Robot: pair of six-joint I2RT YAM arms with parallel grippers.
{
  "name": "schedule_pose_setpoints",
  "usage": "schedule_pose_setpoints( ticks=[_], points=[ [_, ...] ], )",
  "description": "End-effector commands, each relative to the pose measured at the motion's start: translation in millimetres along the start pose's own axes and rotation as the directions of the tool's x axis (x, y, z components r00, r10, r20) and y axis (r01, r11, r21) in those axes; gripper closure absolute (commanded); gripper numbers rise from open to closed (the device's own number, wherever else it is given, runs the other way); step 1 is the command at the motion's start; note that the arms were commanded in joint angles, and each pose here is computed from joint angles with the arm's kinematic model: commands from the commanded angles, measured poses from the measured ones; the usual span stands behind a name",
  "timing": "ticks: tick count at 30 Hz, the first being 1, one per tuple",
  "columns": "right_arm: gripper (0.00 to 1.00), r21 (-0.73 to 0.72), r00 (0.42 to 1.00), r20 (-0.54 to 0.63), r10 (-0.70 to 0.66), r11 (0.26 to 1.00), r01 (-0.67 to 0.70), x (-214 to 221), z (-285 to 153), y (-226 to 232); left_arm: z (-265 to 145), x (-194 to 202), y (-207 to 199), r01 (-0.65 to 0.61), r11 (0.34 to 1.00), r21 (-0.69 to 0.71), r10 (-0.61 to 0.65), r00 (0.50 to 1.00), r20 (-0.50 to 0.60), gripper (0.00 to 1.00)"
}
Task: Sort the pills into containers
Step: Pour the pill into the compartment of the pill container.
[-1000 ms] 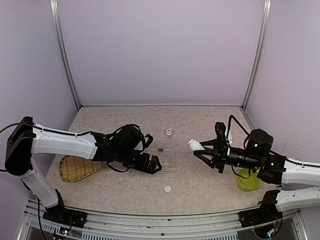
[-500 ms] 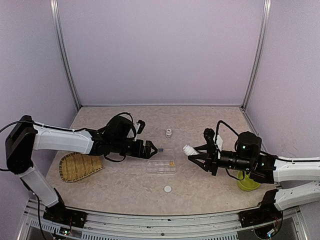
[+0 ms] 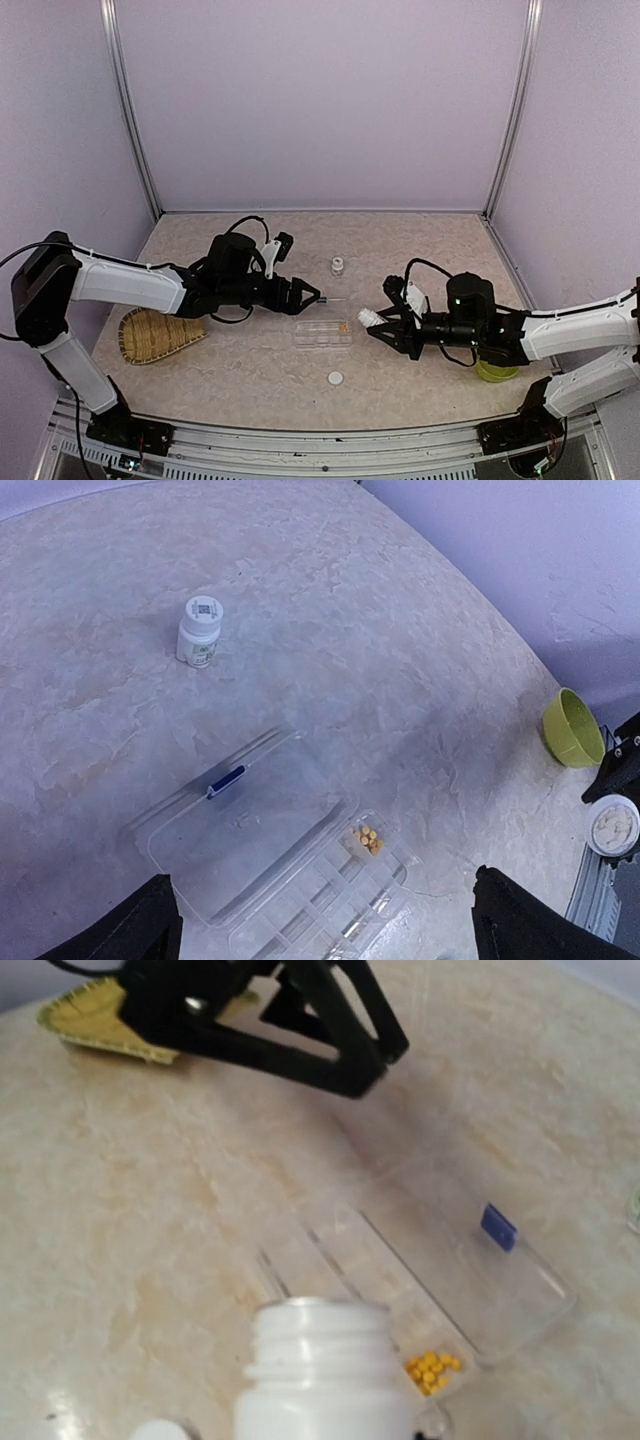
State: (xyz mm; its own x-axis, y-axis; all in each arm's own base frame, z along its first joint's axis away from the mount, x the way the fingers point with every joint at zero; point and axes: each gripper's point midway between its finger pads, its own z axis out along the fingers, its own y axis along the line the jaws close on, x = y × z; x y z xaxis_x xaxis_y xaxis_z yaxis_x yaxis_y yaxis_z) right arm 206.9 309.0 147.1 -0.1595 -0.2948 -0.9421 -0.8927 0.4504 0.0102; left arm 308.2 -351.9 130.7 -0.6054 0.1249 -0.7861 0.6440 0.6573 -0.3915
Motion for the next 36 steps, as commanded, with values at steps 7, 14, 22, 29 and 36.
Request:
schedule_pose_setpoints(
  ticks=[7, 14, 22, 29, 36],
  points=[
    [0.85, 0.024, 0.999, -0.022, -0.041, 0.999, 0.042, -2, 22, -12, 4, 9, -2, -0.048, 0.997, 0.052, 0.045, 0.998, 0.045, 0.01],
    [0.85, 0.017, 0.996, -0.066, -0.053, 0.998, 0.055, 10, 36, -14, 3, 16, 2, -0.047, 0.998, 0.037, 0.045, 0.998, 0.050, 0.01],
    [0.85, -0.007, 0.992, -0.109, -0.063, 0.998, 0.063, 19, 49, -12, 4, 19, 3, -0.041, 0.999, 0.033, 0.039, 0.998, 0.046, 0.01],
    [0.85, -0.013, 0.989, -0.134, -0.071, 0.998, 0.069, 25, 56, -13, 6, 22, 7, -0.035, 0.999, 0.017, 0.035, 0.999, 0.038, 0.01],
    [0.85, -0.008, 0.981, -0.179, -0.076, 0.997, 0.076, 32, 63, -15, 7, 22, 8, -0.037, 0.999, 0.011, 0.037, 0.999, 0.034, 0.01]
  ],
)
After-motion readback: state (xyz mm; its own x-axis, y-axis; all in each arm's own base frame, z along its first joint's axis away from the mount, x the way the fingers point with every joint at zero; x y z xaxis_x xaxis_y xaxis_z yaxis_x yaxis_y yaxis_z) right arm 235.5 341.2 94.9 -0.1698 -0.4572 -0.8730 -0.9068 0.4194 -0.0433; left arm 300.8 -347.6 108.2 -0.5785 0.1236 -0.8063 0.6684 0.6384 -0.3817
